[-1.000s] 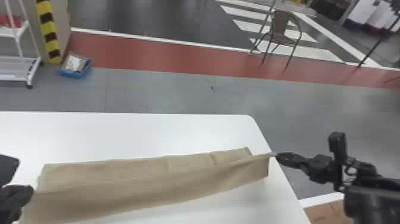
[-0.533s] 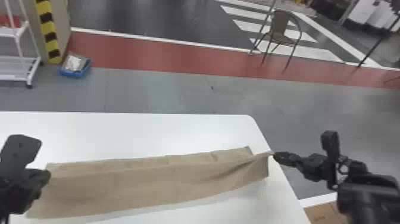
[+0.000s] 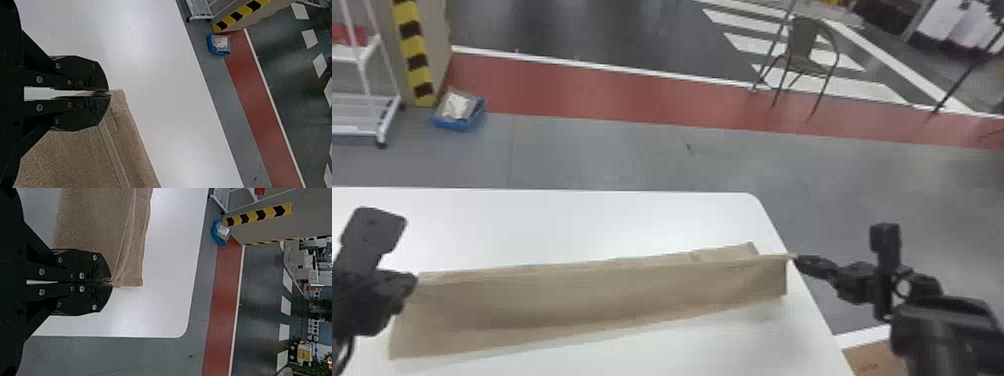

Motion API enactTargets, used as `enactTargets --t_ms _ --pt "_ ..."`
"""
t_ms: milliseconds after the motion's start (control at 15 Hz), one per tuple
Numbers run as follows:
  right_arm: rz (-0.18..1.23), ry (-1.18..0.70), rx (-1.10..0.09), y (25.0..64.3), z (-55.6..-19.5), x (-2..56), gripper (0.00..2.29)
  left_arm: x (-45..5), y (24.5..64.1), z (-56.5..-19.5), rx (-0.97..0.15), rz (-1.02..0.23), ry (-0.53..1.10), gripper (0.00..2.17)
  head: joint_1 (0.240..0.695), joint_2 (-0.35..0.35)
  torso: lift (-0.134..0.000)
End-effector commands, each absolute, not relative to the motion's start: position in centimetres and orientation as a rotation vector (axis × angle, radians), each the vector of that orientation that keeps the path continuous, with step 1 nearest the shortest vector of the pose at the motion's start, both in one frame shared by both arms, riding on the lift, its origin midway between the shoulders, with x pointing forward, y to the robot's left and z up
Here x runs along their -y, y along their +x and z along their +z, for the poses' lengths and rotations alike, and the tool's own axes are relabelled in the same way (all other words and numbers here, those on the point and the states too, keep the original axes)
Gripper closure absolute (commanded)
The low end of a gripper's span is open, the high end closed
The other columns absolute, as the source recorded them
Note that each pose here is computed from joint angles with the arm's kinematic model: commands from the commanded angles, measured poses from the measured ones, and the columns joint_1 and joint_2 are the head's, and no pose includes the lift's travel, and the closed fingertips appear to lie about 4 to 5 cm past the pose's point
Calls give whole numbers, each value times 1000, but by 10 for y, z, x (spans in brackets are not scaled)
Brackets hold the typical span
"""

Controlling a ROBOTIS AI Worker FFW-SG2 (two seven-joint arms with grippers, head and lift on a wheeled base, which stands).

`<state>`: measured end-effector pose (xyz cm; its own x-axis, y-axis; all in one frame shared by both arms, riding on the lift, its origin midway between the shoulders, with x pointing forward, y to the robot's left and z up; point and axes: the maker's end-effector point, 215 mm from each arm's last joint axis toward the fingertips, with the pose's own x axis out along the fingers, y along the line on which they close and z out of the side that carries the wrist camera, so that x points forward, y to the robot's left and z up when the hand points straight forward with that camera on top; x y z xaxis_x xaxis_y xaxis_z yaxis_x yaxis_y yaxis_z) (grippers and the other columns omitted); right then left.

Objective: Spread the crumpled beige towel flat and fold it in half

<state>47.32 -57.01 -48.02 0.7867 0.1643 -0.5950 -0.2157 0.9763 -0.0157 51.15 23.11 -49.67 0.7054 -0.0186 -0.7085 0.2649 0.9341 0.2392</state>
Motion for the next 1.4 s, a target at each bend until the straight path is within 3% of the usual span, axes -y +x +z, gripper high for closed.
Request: enactTargets --t_ms 0,600,733,1067,1133,1200,1267,1333 --pt "188 -76 -620 478 -482 566 1352 -229 515 -496 -774 -164 338 1062 695 -350 0" --pt "148 -78 -582 503 -483 554 1342 -229 528 -509 -790 -165 348 1062 695 -340 0" --pt "140 -92 -602 507 -489 551 1129 -226 532 -512 -792 -168 346 1055 695 -339 0" --pt "96 -112 -641 518 -508 551 1129 -218 553 -513 -761 -175 360 1055 695 -335 0" --pt "59 -114 -658 521 -515 556 913 -220 558 -515 -759 -168 365 1055 695 -334 0" --pt "9 -150 -663 524 -521 562 309 -220 560 -518 -761 -170 365 1055 695 -334 0" --pt "-16 -190 -637 532 -517 563 -1 -221 562 -520 -763 -166 368 1028 695 -336 0" --pt "-55 -196 -629 534 -516 569 -1 -222 562 -520 -765 -165 369 751 695 -339 0"
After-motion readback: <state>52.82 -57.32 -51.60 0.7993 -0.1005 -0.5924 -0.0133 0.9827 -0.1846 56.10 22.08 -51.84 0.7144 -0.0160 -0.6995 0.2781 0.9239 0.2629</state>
